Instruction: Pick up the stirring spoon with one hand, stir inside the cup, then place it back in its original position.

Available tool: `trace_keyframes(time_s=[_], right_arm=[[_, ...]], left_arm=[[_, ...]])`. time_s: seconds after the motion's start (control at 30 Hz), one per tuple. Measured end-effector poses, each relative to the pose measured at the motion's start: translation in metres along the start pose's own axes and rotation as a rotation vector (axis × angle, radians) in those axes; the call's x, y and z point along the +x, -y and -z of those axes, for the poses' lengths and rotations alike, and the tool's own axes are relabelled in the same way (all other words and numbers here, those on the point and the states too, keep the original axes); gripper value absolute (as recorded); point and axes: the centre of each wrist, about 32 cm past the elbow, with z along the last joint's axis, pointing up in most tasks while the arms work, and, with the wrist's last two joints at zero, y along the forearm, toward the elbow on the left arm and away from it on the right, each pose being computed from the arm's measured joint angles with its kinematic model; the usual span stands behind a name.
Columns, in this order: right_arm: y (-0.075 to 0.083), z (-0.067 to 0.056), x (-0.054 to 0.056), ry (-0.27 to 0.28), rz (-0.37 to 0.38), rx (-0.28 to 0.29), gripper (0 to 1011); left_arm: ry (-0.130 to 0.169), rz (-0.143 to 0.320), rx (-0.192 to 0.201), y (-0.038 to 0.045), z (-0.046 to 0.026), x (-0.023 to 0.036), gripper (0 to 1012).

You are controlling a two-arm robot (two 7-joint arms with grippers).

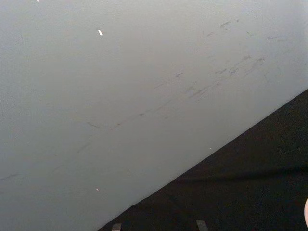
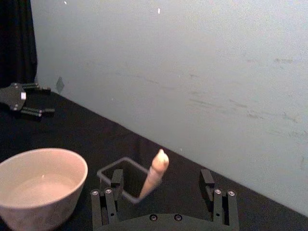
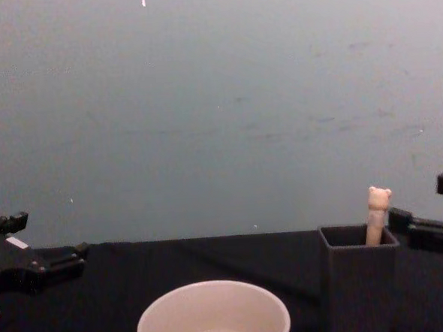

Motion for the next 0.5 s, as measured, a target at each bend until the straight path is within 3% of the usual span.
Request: trace_keyframes(time_s=[0.23,0.5], right_arm=[[-0.020,0.002,0.001,-0.030,0.002,0.011,1002],[-0.035,0.004,0.006,-0.134,-0.014,-0.008,1002]], left_arm=[[0.000,0.000,0.000,0.0000,0.0000,0.0000,1001],[0.000,0.000,0.000,0.0000,0.0000,0.0000,1001]])
